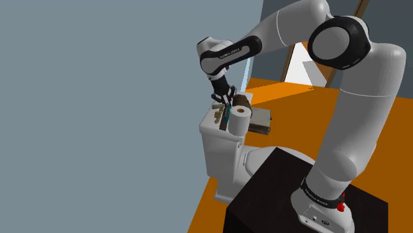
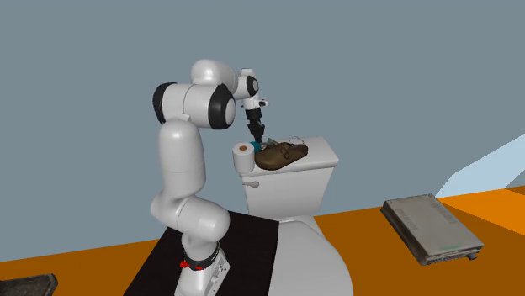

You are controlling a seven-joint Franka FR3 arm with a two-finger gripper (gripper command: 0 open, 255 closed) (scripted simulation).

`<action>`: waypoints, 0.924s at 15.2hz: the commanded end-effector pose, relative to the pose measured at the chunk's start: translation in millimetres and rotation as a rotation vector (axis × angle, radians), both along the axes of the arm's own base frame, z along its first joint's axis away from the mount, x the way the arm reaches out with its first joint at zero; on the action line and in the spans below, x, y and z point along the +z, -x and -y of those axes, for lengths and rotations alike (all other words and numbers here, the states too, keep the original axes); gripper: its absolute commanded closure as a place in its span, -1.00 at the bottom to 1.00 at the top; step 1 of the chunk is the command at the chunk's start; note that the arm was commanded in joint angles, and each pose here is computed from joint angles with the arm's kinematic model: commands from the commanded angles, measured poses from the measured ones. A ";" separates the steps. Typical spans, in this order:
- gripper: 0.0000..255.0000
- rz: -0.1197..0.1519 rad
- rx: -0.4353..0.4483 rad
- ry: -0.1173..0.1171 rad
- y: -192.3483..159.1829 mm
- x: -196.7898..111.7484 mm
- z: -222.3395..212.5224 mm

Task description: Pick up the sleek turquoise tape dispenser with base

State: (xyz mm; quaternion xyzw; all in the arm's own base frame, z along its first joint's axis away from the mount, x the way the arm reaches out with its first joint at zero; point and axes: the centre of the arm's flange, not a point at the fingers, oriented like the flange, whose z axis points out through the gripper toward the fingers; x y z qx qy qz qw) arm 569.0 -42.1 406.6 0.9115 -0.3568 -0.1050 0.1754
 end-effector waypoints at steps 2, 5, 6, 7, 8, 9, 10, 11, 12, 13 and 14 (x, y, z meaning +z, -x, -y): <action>1.00 -0.066 -0.009 -0.007 7.5 -30.3 1.5; 1.00 -0.068 -0.009 -0.005 -11.3 -23.7 -5.1; 1.00 -0.068 -0.009 -0.005 -11.3 -18.4 -5.1; 1.00 -0.068 -0.009 -0.005 -11.3 -13.1 -5.1; 1.00 -0.068 -0.009 -0.005 -11.3 -7.9 -5.1; 1.00 -0.068 -0.009 -0.005 -11.3 -2.6 -5.1; 1.00 -0.068 -0.009 -0.005 -11.3 2.7 -5.1; 1.00 -0.068 -0.009 -0.005 -11.3 8.0 -5.1; 1.00 -0.068 -0.009 -0.005 -11.3 13.3 -5.1; 1.00 -0.068 -0.009 -0.005 -11.3 18.5 -5.1; 1.00 -0.068 -0.009 -0.005 -11.3 23.8 -5.1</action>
